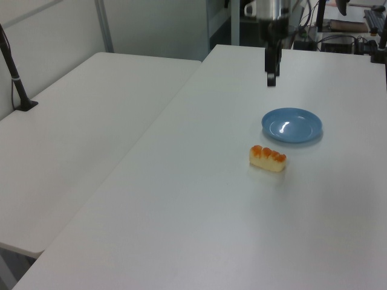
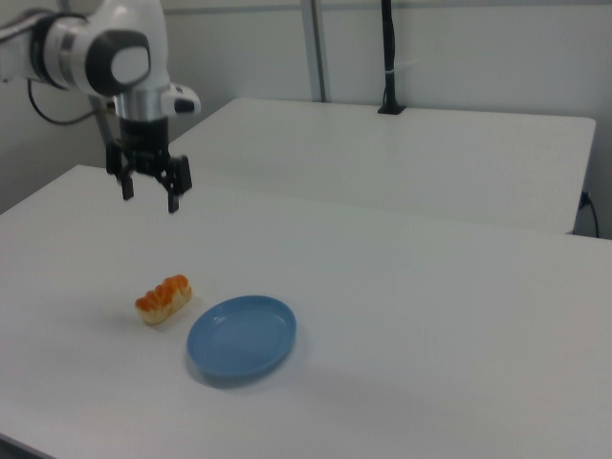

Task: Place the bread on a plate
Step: 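Close the gripper around the bread roll, then lift the bread roll and carry it over the blue plate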

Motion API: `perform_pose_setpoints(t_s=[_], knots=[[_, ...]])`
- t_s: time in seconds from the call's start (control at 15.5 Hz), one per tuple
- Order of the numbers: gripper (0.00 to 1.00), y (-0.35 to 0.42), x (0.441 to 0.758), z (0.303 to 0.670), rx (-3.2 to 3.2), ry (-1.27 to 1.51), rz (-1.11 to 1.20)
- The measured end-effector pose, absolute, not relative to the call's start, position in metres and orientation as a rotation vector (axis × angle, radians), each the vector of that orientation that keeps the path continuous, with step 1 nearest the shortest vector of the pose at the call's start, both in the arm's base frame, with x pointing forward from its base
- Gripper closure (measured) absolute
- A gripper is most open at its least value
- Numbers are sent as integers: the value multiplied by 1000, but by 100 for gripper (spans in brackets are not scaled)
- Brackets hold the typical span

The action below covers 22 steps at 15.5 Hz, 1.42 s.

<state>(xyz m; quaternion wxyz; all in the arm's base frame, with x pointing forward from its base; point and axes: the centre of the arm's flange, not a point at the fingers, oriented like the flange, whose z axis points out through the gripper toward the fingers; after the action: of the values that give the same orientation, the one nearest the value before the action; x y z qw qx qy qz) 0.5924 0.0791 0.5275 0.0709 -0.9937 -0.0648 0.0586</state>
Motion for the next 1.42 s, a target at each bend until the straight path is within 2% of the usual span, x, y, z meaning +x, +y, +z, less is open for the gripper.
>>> perform_pose_setpoints(t_s=[0.26,0.45,0.97,1.42], knots=[[0,105,613,451,-2995,-216,220],[0,117,615,412,-3001,-230,242],[0,122,613,371,-3009,-230,297],[0,121,614,351,-3015,-223,313]])
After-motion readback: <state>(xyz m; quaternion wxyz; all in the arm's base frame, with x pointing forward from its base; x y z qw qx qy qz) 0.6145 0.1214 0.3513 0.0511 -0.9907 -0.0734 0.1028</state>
